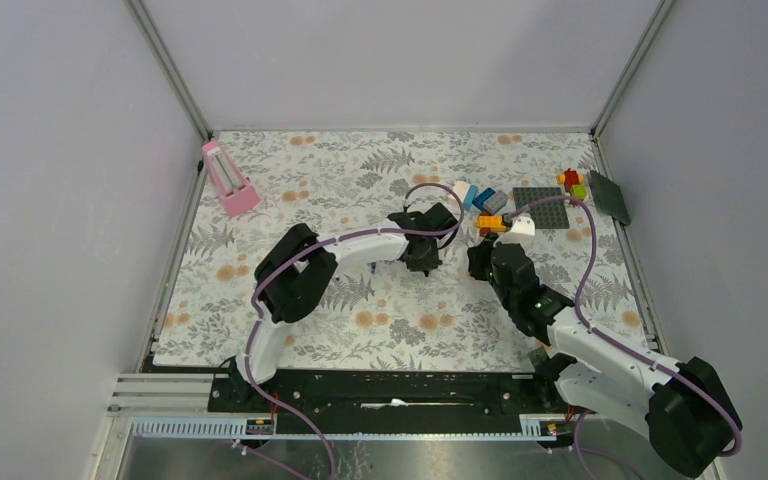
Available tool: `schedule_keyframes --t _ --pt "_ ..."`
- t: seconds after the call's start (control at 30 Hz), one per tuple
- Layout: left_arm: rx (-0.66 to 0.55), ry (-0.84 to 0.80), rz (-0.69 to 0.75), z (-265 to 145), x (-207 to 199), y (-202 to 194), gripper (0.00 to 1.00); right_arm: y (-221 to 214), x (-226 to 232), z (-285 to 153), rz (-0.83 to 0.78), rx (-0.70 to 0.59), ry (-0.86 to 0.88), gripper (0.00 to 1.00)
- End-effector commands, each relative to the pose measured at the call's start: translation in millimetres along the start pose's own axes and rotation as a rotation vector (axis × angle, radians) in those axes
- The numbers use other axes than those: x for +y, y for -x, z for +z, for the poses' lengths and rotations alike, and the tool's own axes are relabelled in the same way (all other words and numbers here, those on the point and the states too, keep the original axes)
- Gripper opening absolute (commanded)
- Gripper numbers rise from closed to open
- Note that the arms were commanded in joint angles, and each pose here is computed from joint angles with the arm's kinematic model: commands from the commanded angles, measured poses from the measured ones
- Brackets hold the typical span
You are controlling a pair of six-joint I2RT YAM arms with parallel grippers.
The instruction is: Insert the pens into the pen caps
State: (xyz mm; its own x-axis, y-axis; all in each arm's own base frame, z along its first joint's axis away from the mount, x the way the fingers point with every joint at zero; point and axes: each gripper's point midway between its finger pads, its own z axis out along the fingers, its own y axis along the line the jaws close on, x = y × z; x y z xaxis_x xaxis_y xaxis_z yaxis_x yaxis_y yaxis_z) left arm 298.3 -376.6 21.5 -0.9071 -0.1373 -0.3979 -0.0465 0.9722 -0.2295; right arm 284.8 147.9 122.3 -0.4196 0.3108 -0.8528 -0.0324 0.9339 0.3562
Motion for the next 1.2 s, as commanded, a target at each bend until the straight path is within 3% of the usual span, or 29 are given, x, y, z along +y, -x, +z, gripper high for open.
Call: schedule_keyframes --t 0.0,0.37,0.57,0.63,0.77,0.83,1.17 --pt "-0.013 0.012 0.034 -1 0 2 0.00 5 3 3 0.030 -0.013 0.022 0.00" --pt "0.058 0.038 0.143 -42 61 -35 0.00 4 2 5 0.042 0.001 0.030 0.00" --pt "0.076 0.056 0.174 -49 82 -47 0.06 3 3 7 0.043 0.010 0.035 0.00" --pt "0.081 0.056 0.182 -49 84 -48 0.13 3 2 7 0.043 0.012 0.034 0.00" --pt "0.067 0.054 0.189 -50 82 -45 0.38 3 2 7 0.046 0.013 0.035 0.00" --pt "0.064 0.050 0.199 -51 80 -44 0.43 4 2 7 0.046 0.013 0.036 0.00" --pt "0.071 0.059 0.217 -48 75 -44 0.40 3 1 8 0.052 0.018 0.038 0.00"
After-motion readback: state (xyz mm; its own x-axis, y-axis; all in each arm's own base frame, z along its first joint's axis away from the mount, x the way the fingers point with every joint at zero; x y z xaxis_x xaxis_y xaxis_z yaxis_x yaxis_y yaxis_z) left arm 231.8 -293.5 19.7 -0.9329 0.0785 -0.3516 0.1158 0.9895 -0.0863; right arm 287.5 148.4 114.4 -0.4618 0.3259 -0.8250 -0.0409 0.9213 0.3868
